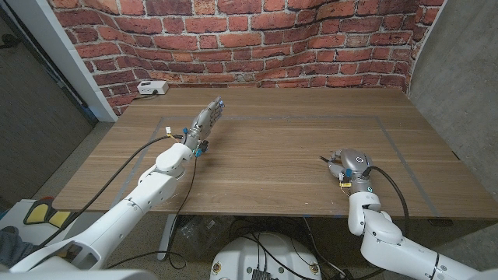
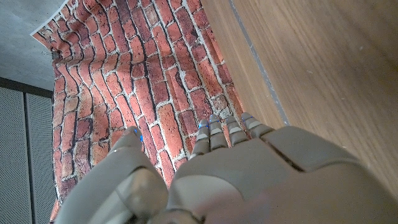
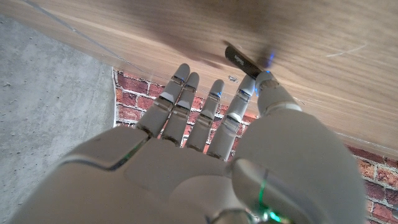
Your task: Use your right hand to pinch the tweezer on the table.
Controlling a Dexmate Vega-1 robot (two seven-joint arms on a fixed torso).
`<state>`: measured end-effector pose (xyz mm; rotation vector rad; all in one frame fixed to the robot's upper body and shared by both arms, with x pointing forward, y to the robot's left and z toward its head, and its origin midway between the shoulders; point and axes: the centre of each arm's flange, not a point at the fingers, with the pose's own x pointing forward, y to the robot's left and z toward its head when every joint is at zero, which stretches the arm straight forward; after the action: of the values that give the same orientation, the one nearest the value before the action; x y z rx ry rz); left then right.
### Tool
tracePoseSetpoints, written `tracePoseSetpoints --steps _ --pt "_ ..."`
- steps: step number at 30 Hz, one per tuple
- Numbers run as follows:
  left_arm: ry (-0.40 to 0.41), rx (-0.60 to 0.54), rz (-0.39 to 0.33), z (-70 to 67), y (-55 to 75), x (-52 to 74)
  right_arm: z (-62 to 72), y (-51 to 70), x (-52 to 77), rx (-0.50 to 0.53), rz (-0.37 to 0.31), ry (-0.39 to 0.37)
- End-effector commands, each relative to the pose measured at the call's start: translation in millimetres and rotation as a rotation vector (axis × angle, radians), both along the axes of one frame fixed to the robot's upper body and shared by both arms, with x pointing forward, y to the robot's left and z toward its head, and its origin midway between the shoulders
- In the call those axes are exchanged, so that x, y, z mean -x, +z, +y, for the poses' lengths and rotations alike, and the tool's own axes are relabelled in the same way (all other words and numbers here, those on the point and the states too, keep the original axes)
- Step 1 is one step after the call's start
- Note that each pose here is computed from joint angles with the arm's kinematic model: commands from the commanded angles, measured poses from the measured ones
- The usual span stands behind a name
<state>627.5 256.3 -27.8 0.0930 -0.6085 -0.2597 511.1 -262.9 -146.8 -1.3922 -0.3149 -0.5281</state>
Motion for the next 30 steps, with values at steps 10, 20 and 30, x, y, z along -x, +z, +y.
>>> tracePoseSetpoints --steps 10,20,30 --pt "-0.007 -0.003 0.002 -4.6 2.5 -4.1 -4.9 13.7 13.2 -0.005 -0.087 -0.010" --pt "-0.003 0.003 -0.002 -3.6 2.8 -4.2 -4.9 23.9 23.0 -0.001 -0.147 -0.009" --pt "0.001 0.003 -0.014 -1.6 6.0 -2.7 -4.9 31.7 25.3 -0.004 -0.179 -0.005"
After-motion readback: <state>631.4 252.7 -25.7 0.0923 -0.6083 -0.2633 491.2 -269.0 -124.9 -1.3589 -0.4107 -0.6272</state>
